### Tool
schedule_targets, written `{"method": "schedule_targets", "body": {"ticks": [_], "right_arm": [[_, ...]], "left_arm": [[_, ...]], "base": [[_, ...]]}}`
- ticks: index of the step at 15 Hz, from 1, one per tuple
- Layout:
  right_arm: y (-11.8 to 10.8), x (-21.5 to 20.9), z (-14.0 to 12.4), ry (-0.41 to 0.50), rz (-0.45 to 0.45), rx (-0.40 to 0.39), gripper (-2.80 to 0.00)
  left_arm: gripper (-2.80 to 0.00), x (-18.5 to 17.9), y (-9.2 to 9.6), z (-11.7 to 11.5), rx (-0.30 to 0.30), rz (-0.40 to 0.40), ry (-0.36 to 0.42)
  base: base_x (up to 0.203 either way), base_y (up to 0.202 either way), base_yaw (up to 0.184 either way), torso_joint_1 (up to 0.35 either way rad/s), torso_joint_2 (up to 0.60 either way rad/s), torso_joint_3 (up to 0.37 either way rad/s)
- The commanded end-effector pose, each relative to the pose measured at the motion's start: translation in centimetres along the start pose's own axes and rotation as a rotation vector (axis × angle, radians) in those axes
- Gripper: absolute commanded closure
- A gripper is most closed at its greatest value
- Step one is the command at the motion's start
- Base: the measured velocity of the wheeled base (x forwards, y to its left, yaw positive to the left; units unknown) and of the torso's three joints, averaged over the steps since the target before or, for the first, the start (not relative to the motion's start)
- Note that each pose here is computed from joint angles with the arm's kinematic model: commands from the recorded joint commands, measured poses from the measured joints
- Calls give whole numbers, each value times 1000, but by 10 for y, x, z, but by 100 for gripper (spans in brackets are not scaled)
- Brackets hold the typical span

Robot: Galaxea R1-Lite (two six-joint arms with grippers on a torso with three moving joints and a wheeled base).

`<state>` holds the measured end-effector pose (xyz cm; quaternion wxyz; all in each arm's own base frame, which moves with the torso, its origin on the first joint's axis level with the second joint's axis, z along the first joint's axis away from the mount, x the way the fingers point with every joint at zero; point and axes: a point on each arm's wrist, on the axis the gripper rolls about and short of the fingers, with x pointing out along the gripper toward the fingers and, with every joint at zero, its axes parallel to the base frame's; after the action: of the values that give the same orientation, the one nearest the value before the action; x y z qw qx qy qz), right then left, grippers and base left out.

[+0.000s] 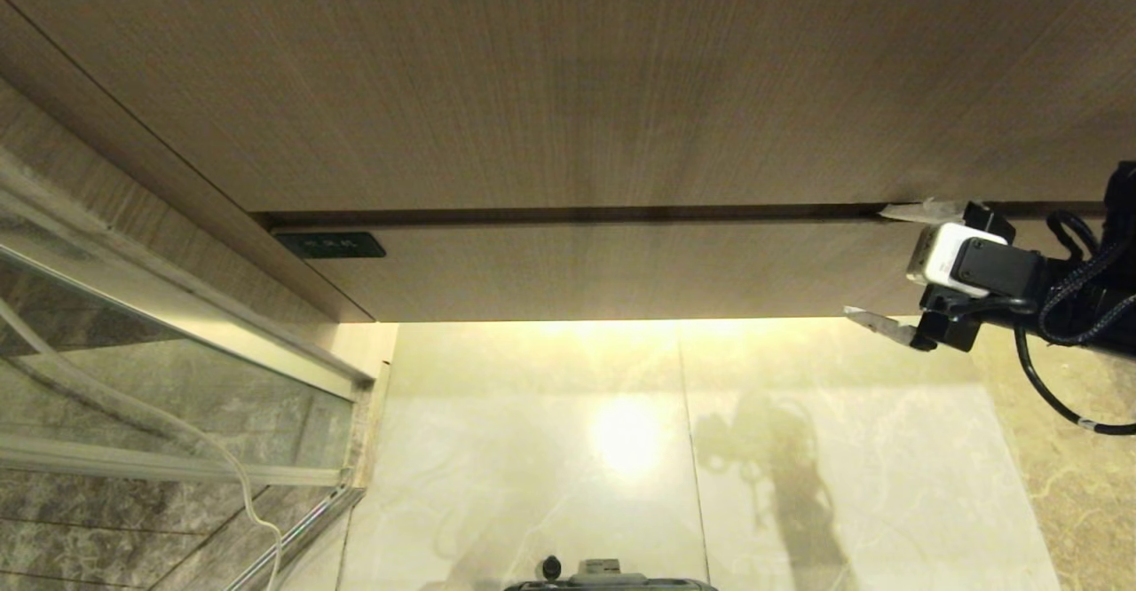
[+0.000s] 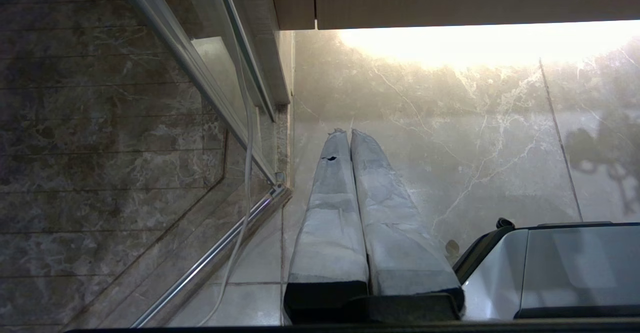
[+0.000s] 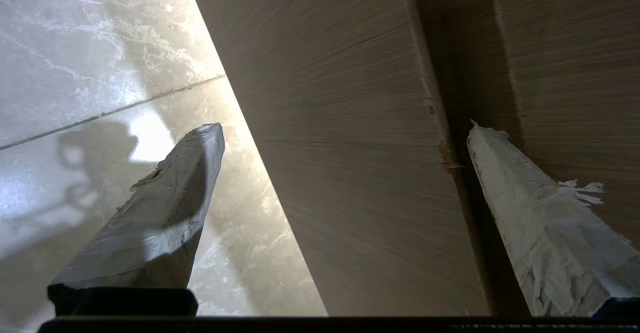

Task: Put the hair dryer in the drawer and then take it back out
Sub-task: Pull open the drawer

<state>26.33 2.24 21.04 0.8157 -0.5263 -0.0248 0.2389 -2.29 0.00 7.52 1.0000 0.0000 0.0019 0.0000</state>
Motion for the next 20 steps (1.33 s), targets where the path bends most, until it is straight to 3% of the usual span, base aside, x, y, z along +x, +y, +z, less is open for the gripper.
{"method": "schedule_targets", "body": {"ticks": [1, 10, 11, 14, 16, 20], "right_arm": [[2, 9, -5, 4, 16, 3, -280], [4, 40, -21, 16, 17, 17, -280], [6, 40, -21, 23, 30, 22, -280], [22, 30, -24, 113, 193, 89, -280], [24, 21, -23, 171, 230, 104, -280], [27, 15, -22, 187, 247, 116, -280]], "left_arm": [[0, 0, 0, 0, 0, 0, -1], [0, 0, 0, 0, 0, 0, -2], [0, 0, 0, 0, 0, 0, -1], [0, 0, 0, 0, 0, 0, -2], [0, 0, 0, 0, 0, 0, -2], [0, 0, 0, 0, 0, 0, -1]], "base": [[0, 0, 0, 0, 0, 0], [0, 0, 0, 0, 0, 0], [0, 0, 0, 0, 0, 0], [0, 0, 0, 0, 0, 0], [0, 0, 0, 0, 0, 0], [0, 0, 0, 0, 0, 0]]}}
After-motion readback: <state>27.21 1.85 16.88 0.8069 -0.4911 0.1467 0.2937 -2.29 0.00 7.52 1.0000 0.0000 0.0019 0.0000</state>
